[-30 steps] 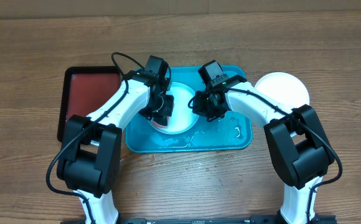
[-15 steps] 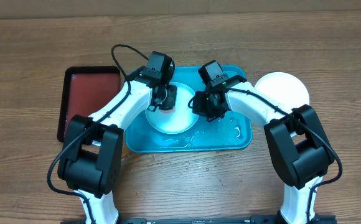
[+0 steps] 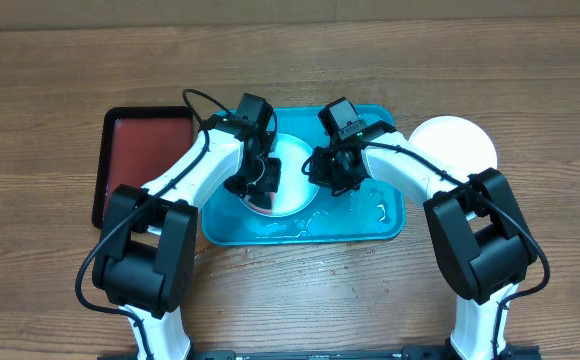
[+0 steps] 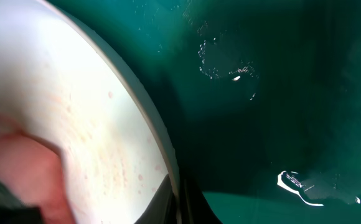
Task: Clean dirty plates on tray and stack at the side
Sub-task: 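Scrub the plate with the sponge while the right gripper holds it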
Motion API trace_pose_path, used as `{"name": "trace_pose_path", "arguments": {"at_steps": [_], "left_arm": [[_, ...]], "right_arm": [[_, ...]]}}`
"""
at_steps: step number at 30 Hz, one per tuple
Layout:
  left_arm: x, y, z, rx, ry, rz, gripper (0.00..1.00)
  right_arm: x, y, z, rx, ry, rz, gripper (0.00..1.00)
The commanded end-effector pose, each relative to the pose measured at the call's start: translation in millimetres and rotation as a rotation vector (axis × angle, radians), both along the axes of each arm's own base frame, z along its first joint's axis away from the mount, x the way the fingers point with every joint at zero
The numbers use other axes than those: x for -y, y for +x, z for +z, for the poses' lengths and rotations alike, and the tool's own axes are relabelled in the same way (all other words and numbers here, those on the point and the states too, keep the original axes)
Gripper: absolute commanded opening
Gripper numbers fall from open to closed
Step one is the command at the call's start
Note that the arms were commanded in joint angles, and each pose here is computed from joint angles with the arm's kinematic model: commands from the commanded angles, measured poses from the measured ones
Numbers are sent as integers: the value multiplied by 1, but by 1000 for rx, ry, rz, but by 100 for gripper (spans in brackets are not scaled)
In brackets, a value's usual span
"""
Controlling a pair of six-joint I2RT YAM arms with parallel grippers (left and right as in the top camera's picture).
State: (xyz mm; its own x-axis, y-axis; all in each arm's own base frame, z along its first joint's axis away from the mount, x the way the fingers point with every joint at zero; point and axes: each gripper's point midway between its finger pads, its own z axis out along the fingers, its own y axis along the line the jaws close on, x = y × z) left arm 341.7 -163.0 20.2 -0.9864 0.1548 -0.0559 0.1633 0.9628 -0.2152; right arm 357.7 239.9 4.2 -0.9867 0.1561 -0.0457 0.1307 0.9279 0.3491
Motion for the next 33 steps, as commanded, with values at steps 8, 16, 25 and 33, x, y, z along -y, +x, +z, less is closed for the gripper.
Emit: {"name": "trace_pose_path", "arguments": {"at_steps": [8, 16, 25, 33], "left_arm": [[-4, 76, 14, 344, 74, 30, 4], [-75, 68, 15, 354, 411, 385, 4], [-15, -9, -4, -62, 90, 210, 4], [16, 22, 5, 70, -77, 78, 4]], "right_arm": [[7, -24, -29, -79, -59, 17, 4], [7, -24, -29, -78, -58, 17, 4], [7, -23, -29, -77, -57, 17, 4], [7, -23, -29, -78, -56, 17, 4]]}}
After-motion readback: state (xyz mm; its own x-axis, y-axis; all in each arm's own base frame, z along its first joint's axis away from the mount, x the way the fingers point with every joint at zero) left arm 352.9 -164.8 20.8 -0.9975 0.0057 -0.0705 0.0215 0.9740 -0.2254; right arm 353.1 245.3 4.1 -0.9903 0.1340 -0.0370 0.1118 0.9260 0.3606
